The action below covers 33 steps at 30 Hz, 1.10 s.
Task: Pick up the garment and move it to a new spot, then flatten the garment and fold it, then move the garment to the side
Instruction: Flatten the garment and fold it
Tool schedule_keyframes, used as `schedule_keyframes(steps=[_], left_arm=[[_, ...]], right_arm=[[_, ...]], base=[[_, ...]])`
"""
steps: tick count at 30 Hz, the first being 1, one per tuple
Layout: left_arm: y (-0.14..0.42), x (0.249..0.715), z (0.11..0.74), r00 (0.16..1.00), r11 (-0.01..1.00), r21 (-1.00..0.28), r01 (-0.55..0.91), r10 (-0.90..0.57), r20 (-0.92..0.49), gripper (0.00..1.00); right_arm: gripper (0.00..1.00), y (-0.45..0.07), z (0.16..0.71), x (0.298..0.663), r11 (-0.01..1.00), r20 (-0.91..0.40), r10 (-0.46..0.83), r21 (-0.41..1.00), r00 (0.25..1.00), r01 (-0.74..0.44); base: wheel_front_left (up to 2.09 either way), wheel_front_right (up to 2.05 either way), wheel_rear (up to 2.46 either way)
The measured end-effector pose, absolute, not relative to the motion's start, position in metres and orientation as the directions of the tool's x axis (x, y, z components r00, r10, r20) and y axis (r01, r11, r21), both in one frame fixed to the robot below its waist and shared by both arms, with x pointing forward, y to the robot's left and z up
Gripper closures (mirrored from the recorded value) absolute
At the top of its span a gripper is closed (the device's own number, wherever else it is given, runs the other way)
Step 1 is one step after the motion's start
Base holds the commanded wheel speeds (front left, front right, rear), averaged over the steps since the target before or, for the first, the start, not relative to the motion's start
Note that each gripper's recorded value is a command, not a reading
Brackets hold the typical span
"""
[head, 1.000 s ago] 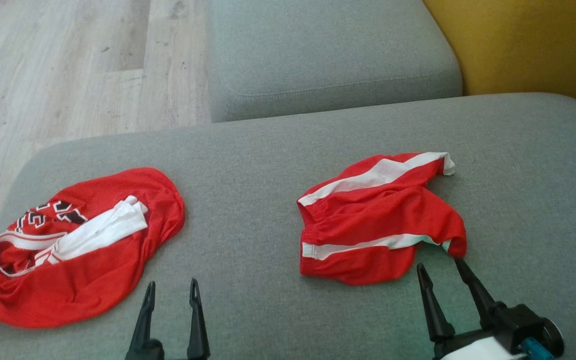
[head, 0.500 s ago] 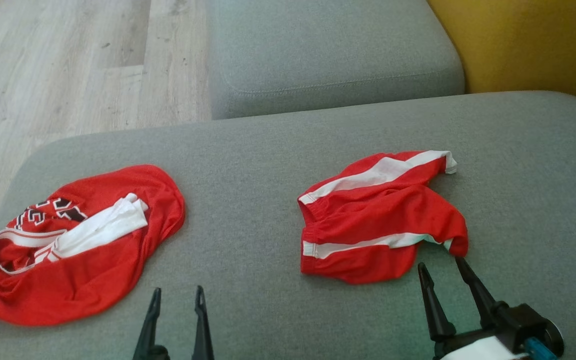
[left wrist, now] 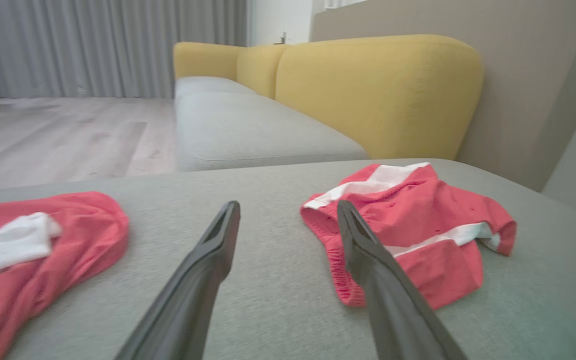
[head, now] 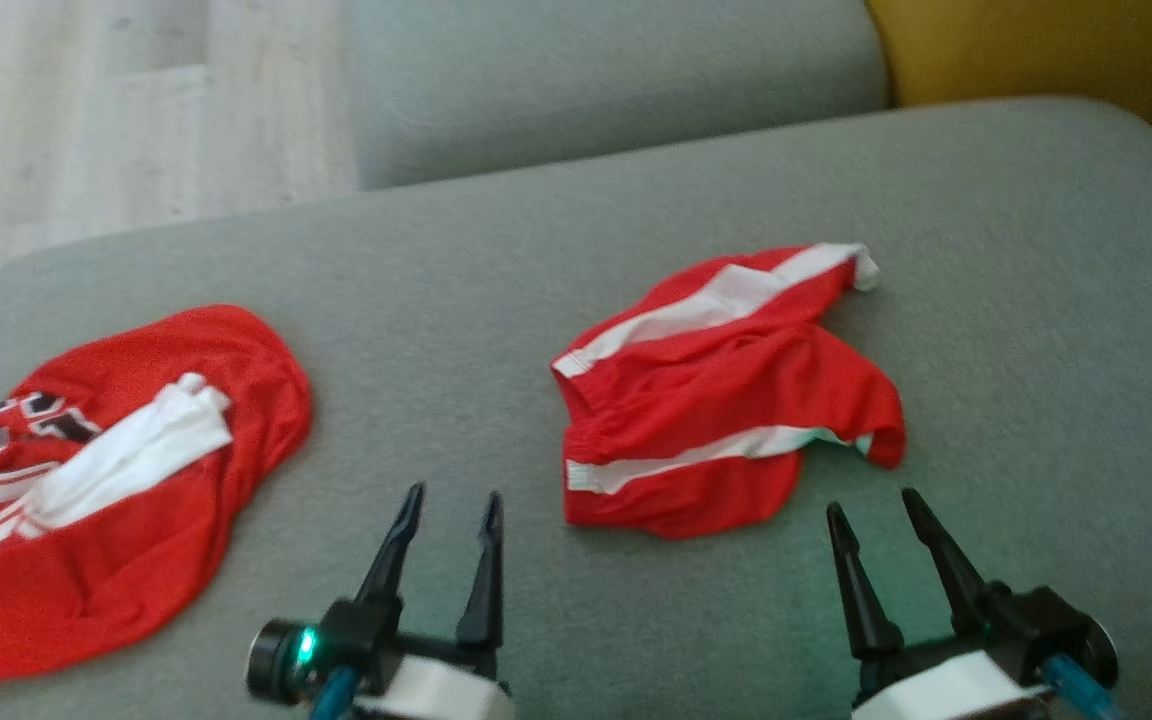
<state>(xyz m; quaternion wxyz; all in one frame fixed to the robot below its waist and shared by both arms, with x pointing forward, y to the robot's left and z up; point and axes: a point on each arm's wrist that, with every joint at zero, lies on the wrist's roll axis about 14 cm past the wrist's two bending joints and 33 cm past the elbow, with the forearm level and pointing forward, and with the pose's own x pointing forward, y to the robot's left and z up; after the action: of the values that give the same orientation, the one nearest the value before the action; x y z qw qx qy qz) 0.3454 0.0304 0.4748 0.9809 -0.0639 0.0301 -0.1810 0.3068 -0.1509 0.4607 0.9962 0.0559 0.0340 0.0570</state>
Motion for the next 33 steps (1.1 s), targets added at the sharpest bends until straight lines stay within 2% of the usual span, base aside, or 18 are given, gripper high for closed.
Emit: schedule_keyframes(steps=[8,12,17,18,19,20,23,26,28,29,33], left_arm=[[-0.031,0.358,0.433,0.795,0.805,-0.237,0.544,-0.585,-0.161,0.00],[-0.049,0.373,0.421,0.754,0.777,-0.229,0.587,-0.627,-0.196,0.00],[-0.069,0.376,0.406,0.687,0.723,-0.289,0.628,-0.689,-0.229,0.00],[-0.075,0.368,0.396,0.648,0.695,-0.309,0.650,-0.718,-0.252,0.92],[-0.079,0.364,0.395,0.630,0.679,-0.319,0.661,-0.734,-0.254,0.92],[-0.083,0.362,0.396,0.617,0.665,-0.321,0.674,-0.746,-0.250,1.00],[-0.094,0.361,0.412,0.601,0.630,-0.323,0.706,-0.774,-0.199,1.00],[-0.116,0.361,0.452,0.563,0.556,-0.303,0.774,-0.823,-0.073,1.00],[-0.136,0.355,0.487,0.506,0.480,-0.276,0.833,-0.862,0.029,1.00],[-0.136,0.355,0.487,0.506,0.480,-0.276,0.833,-0.862,0.029,1.00],[-0.174,0.346,0.555,0.361,0.336,-0.148,0.930,-0.911,0.199,1.00]], right_arm=[[0.00,-0.167,0.460,0.319,0.992,-0.073,0.064,0.112,0.995,-0.056],[0.00,-0.183,0.457,0.322,0.996,-0.087,0.017,0.089,0.996,-0.009],[0.00,-0.199,0.447,0.314,0.995,-0.129,-0.041,0.080,0.991,0.051],[0.00,-0.202,0.444,0.312,0.995,-0.138,-0.053,0.078,0.989,0.064],[0.00,-0.204,0.444,0.311,0.995,-0.140,-0.058,0.077,0.988,0.069],[0.00,-0.205,0.444,0.310,0.994,-0.141,-0.062,0.076,0.988,0.074],[0.00,-0.207,0.446,0.309,0.994,-0.135,-0.070,0.076,0.988,0.081],[0.00,-0.206,0.449,0.307,0.994,-0.123,-0.068,0.078,0.990,0.078],[0.00,-0.200,0.451,0.306,0.995,-0.115,-0.054,0.081,0.992,0.063],[0.00,-0.200,0.451,0.306,0.995,-0.115,-0.054,0.081,0.992,0.063],[0.00,-0.191,0.453,0.303,0.993,-0.108,-0.027,0.107,0.994,0.039]], base=[[0.00,0.00,0.00],[0.00,0.00,0.00],[0.00,0.00,0.00],[0.00,0.00,0.00],[0.00,0.00,0.00],[0.00,0.00,0.00],[0.00,0.00,0.00],[0.00,0.00,0.00],[0.00,0.00,0.00],[0.00,0.00,0.00],[0.00,0.00,0.00]])
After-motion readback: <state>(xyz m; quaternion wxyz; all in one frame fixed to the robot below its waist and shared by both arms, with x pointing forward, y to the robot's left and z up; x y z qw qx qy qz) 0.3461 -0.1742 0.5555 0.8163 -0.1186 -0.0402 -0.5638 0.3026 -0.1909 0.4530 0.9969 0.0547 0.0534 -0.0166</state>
